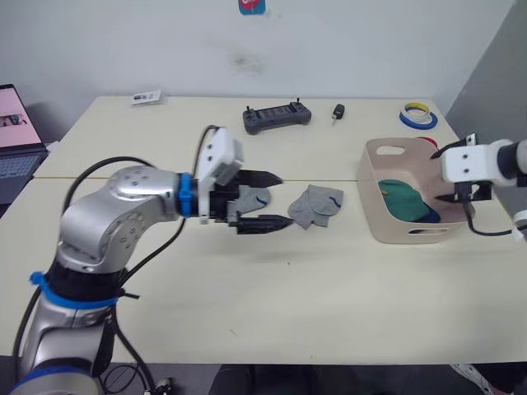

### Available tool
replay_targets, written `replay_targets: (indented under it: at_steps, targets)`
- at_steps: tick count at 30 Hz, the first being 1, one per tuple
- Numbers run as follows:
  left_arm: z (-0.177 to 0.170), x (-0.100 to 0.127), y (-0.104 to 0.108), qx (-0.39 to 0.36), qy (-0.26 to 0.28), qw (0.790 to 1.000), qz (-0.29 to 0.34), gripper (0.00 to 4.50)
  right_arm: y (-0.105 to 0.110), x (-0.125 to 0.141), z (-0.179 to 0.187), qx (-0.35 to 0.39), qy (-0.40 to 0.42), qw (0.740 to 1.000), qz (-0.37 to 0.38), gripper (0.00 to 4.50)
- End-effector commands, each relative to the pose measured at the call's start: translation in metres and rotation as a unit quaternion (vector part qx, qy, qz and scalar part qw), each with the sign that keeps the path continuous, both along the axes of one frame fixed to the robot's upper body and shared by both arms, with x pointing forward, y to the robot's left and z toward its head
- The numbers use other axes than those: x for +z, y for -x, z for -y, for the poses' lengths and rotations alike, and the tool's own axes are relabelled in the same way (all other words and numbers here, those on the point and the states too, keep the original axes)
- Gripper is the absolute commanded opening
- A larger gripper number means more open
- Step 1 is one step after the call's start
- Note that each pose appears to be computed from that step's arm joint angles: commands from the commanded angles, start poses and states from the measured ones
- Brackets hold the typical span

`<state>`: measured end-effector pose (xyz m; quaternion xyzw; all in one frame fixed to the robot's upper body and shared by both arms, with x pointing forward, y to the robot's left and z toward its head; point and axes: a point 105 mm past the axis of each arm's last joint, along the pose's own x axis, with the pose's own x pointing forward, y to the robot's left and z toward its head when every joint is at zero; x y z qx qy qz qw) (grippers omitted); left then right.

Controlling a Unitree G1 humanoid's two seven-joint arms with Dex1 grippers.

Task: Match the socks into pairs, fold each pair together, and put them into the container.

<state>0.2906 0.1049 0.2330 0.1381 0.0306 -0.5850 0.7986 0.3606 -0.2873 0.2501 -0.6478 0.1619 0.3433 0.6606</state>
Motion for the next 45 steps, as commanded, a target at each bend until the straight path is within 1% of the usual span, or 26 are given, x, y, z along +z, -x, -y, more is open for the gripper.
replay_targets:
  at_steps: [1, 3, 6, 7, 8, 10, 12, 16, 19, 22, 24, 28, 30, 33, 35, 36, 37, 39, 42, 43, 45]
  targets:
    - [-0.039, -0.002, -0.003, 0.081, -0.007, 0.996, 0.037, 4.50, 0.016, 0.043, 0.013, -0.014, -0.012, 0.997, 0.073, 4.47]
    - [-0.061, -0.012, -0.002, 0.127, -0.009, 0.991, 0.029, 4.50, 0.025, 0.049, 0.014, -0.016, -0.039, 0.996, 0.084, 4.47]
    - [-0.086, -0.020, -0.001, 0.183, -0.001, 0.983, 0.036, 4.50, 0.033, 0.057, 0.004, -0.008, -0.098, 0.990, 0.100, 4.47]
    - [-0.096, -0.023, -0.001, 0.205, 0.002, 0.978, 0.037, 4.50, 0.037, 0.058, -0.002, 0.001, -0.119, 0.988, 0.102, 4.47]
    - [-0.110, -0.029, -0.001, 0.234, 0.004, 0.972, 0.034, 4.50, 0.039, 0.058, -0.015, 0.018, -0.157, 0.982, 0.109, 4.47]
    - [-0.134, -0.042, 0.003, 0.283, 0.008, 0.959, 0.024, 4.50, 0.048, 0.052, -0.043, 0.048, -0.241, 0.964, 0.099, 4.47]
    - [-0.151, -0.057, 0.008, 0.315, 0.006, 0.949, 0.008, 4.50, 0.058, 0.035, -0.071, 0.067, -0.307, 0.947, 0.071, 4.47]
    - [-0.178, -0.075, 0.017, 0.371, 0.024, 0.928, 0.004, 4.50, 0.078, -0.007, -0.115, 0.076, -0.381, 0.921, 0.014, 4.47]
    - [-0.188, -0.089, 0.027, 0.388, 0.024, 0.921, -0.010, 4.50, 0.091, -0.039, -0.130, 0.064, -0.393, 0.917, -0.022, 4.47]
    - [-0.193, -0.098, 0.034, 0.396, 0.016, 0.918, -0.017, 4.50, 0.098, -0.062, -0.136, 0.051, -0.392, 0.918, -0.042, 4.47]
    - [-0.191, -0.100, 0.036, 0.397, 0.017, 0.918, -0.017, 4.50, 0.100, -0.071, -0.138, 0.042, -0.397, 0.916, -0.046, 4.47]
    - [-0.185, -0.098, 0.034, 0.390, 0.020, 0.920, -0.014, 4.50, 0.101, -0.074, -0.144, 0.046, -0.403, 0.913, -0.051, 4.47]
    - [-0.178, -0.096, 0.033, 0.378, 0.025, 0.925, -0.015, 4.50, 0.101, -0.078, -0.148, 0.052, -0.400, 0.913, -0.056, 4.47]
    - [-0.158, -0.096, 0.042, 0.320, -0.005, 0.947, -0.023, 4.50, 0.100, -0.089, -0.160, 0.066, -0.381, 0.920, -0.069, 4.47]
    - [-0.145, -0.093, 0.048, 0.280, -0.024, 0.959, -0.026, 4.50, 0.095, -0.099, -0.169, 0.076, -0.357, 0.929, -0.063, 4.47]
    - [-0.139, -0.091, 0.050, 0.264, -0.029, 0.964, -0.028, 4.50, 0.091, -0.104, -0.174, 0.078, -0.342, 0.935, -0.058, 4.47]
    - [-0.131, -0.088, 0.052, 0.241, -0.037, 0.969, -0.027, 4.50, 0.082, -0.111, -0.177, 0.083, -0.311, 0.946, -0.038, 4.47]
    - [-0.120, -0.083, 0.054, 0.210, -0.045, 0.976, -0.031, 4.50, 0.068, -0.122, -0.183, 0.088, -0.266, 0.960, -0.012, 4.47]
    - [-0.101, -0.076, 0.055, 0.162, -0.063, 0.985, -0.018, 4.50, 0.044, -0.129, -0.200, 0.082, -0.252, 0.964, 0.009, 4.47]
    - [-0.098, -0.074, 0.055, 0.153, -0.068, 0.986, -0.012, 4.50, 0.039, -0.130, -0.205, 0.081, -0.250, 0.965, 0.012, 4.47]
    - [-0.091, -0.072, 0.056, 0.136, -0.065, 0.988, -0.019, 4.50, 0.030, -0.135, -0.213, 0.088, -0.236, 0.967, 0.020, 4.47]
